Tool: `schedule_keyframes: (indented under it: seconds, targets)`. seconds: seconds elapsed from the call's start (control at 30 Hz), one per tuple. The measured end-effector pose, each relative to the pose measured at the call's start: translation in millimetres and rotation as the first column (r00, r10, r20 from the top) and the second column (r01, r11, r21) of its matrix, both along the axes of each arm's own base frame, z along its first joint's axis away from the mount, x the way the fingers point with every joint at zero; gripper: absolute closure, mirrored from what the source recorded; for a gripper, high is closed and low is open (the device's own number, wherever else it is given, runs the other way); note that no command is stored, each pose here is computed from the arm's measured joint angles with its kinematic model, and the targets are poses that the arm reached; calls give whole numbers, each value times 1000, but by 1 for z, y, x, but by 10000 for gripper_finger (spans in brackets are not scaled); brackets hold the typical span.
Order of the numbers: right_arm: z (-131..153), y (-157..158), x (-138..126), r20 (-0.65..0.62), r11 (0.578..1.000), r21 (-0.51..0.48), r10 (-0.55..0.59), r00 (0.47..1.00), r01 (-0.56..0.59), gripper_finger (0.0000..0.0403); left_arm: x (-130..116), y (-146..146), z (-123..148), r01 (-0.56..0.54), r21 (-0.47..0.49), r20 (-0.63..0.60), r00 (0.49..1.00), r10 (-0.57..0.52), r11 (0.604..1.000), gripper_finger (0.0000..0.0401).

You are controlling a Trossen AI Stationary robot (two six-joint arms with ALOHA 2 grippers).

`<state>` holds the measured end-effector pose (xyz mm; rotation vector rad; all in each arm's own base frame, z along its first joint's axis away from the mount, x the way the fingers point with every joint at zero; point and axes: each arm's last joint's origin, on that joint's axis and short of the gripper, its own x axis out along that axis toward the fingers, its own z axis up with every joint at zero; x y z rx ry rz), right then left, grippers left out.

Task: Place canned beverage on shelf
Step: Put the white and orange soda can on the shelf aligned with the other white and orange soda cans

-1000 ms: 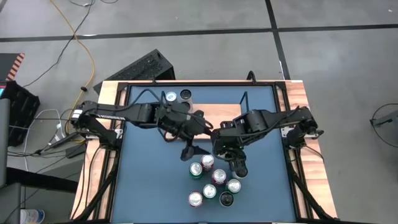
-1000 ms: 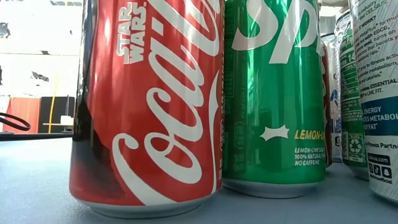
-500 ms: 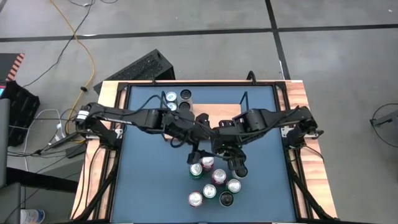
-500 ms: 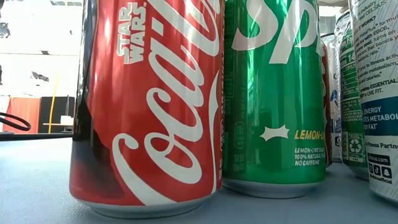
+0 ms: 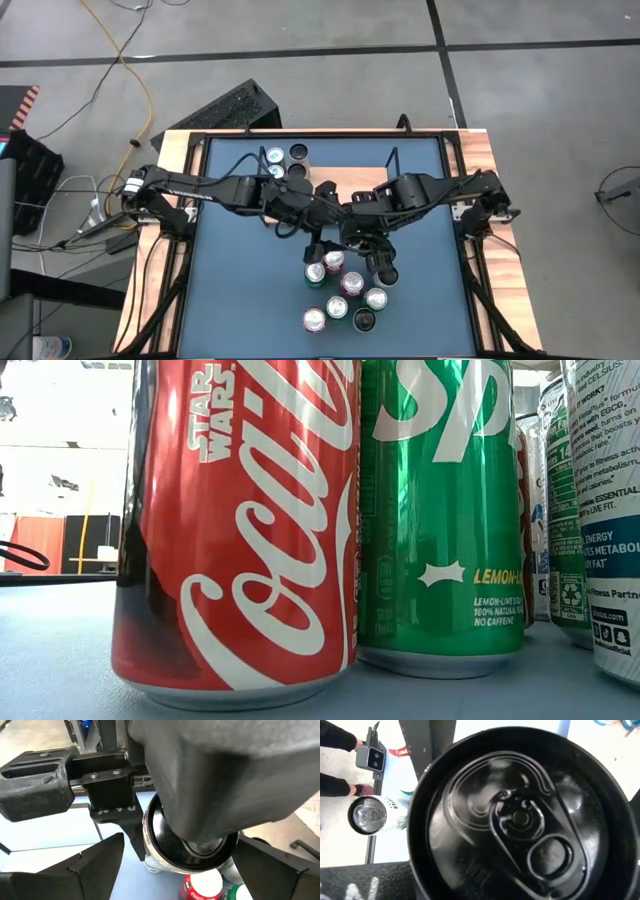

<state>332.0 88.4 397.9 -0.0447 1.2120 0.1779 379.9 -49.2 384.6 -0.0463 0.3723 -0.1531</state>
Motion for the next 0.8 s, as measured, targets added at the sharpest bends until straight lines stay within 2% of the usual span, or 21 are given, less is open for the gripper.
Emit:
schedule_keyframes:
  seconds: [0.2,0.57,0.8]
  targets:
    - [0,0,0,3,1000,-1,6,1000,-6,182,0,-2,0,-16,13,2,1000,16,1000,89]
    - [0,1,0,2,1000,19,20,1000,-20,174,0,-2,0,-20,-2,1,1000,20,1000,176]
    - [0,0,0,2,1000,23,18,1000,-18,168,0,-2,1,-18,-5,7,1000,18,1000,181]
